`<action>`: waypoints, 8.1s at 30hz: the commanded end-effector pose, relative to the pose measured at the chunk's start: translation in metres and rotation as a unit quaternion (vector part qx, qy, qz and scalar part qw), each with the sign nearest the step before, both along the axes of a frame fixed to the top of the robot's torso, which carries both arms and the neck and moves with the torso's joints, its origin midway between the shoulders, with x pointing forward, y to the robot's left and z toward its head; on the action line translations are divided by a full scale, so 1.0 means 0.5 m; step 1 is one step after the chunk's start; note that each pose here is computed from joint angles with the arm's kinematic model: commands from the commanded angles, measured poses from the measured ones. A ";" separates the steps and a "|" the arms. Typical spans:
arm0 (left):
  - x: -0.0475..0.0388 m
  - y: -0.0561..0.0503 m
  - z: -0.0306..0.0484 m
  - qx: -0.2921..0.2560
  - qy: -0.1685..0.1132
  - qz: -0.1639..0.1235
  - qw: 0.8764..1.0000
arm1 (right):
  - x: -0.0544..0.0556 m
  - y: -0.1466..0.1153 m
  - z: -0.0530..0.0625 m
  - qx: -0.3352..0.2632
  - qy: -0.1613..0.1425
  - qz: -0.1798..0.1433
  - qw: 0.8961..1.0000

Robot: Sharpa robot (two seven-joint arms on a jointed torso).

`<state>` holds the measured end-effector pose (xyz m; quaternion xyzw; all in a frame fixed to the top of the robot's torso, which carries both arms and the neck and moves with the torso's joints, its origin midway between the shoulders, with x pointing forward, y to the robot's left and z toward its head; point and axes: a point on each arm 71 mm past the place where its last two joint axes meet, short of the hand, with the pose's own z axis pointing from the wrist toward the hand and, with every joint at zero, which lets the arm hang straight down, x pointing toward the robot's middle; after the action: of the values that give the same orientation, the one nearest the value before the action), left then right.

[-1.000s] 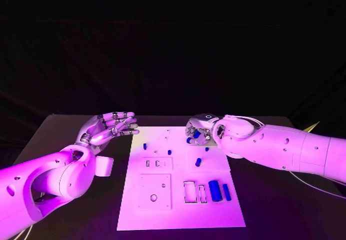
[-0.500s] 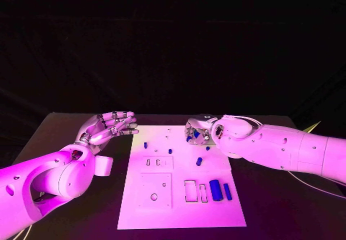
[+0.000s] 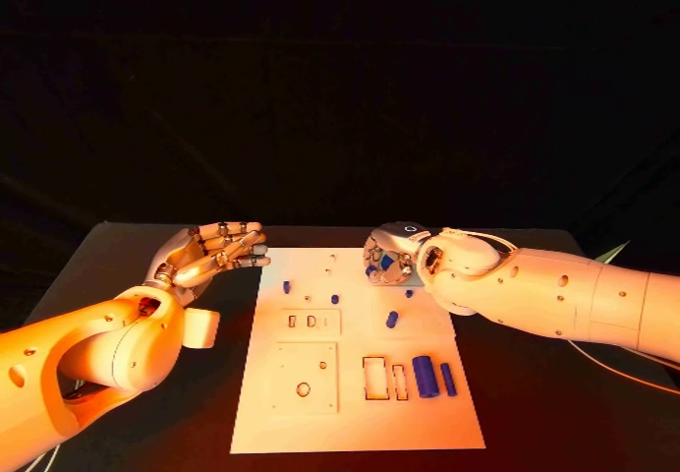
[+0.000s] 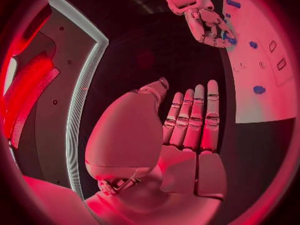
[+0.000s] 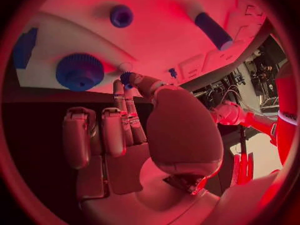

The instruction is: Assemble the parts on the task board

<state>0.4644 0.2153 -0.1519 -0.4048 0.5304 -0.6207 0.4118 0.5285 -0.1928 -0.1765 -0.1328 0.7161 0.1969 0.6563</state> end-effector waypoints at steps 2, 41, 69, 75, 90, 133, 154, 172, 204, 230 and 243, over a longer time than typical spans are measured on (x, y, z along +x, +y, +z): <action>0.000 -0.002 0.002 -0.003 -0.002 -0.009 1.000 | -0.004 0.010 0.020 0.024 -0.033 -0.008 0.999; -0.002 -0.015 0.004 -0.007 -0.001 -0.018 1.000 | 0.047 0.106 0.022 0.024 -0.069 -0.020 0.997; 0.001 -0.008 0.003 -0.005 0.000 -0.015 1.000 | 0.040 0.096 0.018 0.003 -0.068 -0.022 0.997; 0.002 -0.008 0.003 -0.005 0.001 -0.014 1.000 | 0.039 0.098 0.017 0.002 -0.065 -0.021 0.998; 0.004 -0.007 0.002 -0.004 0.001 -0.014 1.000 | 0.044 0.088 0.012 -0.011 -0.054 -0.034 0.998; 0.007 0.000 0.000 -0.002 0.001 -0.009 1.000 | 0.036 0.081 0.009 -0.012 -0.051 -0.031 0.998; 0.009 0.002 0.000 -0.001 0.000 -0.007 1.000 | 0.018 0.028 0.018 0.009 -0.059 -0.046 0.997; 0.011 -0.013 -0.002 0.002 -0.001 -0.014 1.000 | -0.050 -0.168 0.068 0.121 -0.021 -0.125 0.984; 0.015 -0.018 -0.005 0.003 0.003 -0.019 1.000 | -0.013 -0.156 0.029 0.084 0.058 -0.145 0.984; 0.016 -0.015 -0.005 0.004 0.004 -0.017 1.000 | -0.003 -0.161 0.003 0.069 0.084 -0.155 0.982; 0.017 -0.012 -0.006 0.004 0.004 -0.016 1.000 | 0.000 -0.160 -0.002 0.076 0.084 -0.161 0.980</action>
<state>0.4731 0.2109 -0.1562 -0.4037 0.5408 -0.6160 0.4063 0.5296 -0.2736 -0.1723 0.0532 0.7558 0.1554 0.6339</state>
